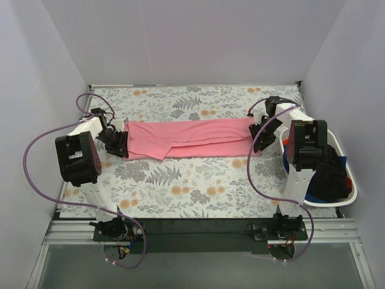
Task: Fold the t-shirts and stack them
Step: Fold the tshirt
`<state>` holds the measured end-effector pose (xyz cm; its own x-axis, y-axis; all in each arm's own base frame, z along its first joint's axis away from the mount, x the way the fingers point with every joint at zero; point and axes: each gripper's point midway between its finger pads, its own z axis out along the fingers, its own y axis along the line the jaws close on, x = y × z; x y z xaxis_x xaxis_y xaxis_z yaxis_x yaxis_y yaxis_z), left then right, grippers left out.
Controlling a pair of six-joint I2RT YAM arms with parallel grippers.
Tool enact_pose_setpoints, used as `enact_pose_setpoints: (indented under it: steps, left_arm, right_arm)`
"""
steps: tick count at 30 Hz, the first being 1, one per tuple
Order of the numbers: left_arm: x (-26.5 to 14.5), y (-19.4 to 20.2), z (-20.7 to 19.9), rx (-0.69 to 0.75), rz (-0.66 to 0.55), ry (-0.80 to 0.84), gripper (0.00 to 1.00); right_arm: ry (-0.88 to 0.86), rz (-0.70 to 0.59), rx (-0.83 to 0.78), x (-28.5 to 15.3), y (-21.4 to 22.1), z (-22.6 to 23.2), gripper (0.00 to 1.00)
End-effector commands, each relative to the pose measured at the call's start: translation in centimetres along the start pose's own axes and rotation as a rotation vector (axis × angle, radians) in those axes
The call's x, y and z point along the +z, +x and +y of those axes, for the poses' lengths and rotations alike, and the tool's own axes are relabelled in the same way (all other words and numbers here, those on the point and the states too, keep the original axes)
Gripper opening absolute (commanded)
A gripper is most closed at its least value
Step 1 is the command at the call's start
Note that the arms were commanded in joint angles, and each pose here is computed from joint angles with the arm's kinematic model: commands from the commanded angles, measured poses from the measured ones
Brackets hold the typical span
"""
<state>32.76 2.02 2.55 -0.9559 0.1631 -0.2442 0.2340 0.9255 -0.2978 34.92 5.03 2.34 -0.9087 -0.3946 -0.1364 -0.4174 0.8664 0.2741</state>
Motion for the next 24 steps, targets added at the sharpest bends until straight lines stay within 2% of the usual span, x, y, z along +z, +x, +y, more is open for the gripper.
enact_pose_setpoints:
  steps: [1,2,5,7,8,11,16,24]
  left_arm:
    - [-0.7,-1.5,0.4,0.011,-0.047,-0.010,0.36]
    - [-0.6,-1.5,0.3,0.009,-0.047,-0.006,0.34]
    - [-0.7,-1.4,0.1,0.008,-0.045,0.001,0.25]
    - [-0.9,-1.4,0.0,0.008,-0.046,0.001,0.17]
    - [-1.0,-1.4,0.1,0.010,-0.045,-0.004,0.10]
    - [-1.6,-1.3,0.3,0.010,-0.045,-0.028,0.00]
    - [-2.6,-0.4,1.3,-0.006,-0.025,-0.060,0.00]
    - [-2.3,1.0,0.9,-0.015,0.024,-0.038,0.00]
  right_arm:
    - [0.016,-0.028,0.008,-0.5,-1.2,-0.5,0.43]
    - [0.017,-0.026,0.007,-0.5,-1.1,-0.4,0.40]
    - [0.017,-0.025,0.009,-0.5,-1.0,-0.4,0.12]
    - [0.018,-0.023,0.005,-0.6,-0.8,-0.4,0.02]
    - [0.020,-0.020,0.000,-0.7,-0.7,-0.4,0.01]
    - [0.046,-0.001,-0.026,-0.9,0.1,-0.7,0.01]
    - [0.122,0.054,-0.043,-1.0,1.9,-2.6,0.01]
    - [0.132,0.095,-0.057,-0.4,2.7,-3.2,0.01]
